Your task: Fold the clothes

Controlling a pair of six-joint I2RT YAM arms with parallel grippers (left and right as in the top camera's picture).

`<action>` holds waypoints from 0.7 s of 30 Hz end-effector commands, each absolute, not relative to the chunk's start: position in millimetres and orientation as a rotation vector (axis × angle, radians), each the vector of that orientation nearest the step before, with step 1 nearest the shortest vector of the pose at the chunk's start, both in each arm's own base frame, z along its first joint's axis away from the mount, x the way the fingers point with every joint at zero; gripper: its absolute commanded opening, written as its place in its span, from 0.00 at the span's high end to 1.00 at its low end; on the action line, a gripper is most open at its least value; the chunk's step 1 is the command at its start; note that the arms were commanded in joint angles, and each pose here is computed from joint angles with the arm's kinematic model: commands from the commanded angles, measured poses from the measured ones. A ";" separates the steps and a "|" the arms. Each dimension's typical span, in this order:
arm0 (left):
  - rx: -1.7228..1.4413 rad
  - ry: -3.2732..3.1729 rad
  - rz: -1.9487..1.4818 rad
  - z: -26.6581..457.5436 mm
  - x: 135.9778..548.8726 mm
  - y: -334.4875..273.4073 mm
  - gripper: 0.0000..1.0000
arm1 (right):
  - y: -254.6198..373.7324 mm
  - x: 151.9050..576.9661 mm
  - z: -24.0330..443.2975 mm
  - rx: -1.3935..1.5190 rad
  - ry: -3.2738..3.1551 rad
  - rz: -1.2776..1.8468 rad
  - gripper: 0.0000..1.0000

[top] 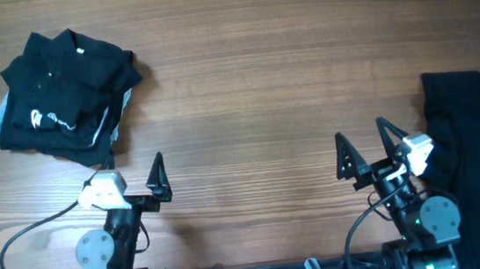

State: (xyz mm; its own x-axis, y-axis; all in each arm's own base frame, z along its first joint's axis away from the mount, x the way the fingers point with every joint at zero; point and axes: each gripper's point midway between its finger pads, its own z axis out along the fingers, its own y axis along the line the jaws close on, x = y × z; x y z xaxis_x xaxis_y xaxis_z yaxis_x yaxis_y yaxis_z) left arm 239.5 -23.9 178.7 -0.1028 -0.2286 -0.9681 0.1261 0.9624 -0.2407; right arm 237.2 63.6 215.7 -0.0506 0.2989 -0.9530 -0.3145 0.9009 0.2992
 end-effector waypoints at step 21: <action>-0.125 2.285 -0.658 224.8 317.2 -69.6 0.00 | 17.7 372.7 159.3 0.524 2.517 0.241 0.00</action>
State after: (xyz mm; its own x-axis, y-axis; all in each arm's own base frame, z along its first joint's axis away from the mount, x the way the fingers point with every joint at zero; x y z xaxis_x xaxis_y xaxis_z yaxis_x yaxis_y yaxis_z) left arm 317.1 -46.9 222.7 -0.6780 -0.2968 -0.6725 0.0165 0.9085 -0.4176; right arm 364.8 82.4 182.0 -0.8227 0.2079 -0.5291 -0.0143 0.9229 0.3848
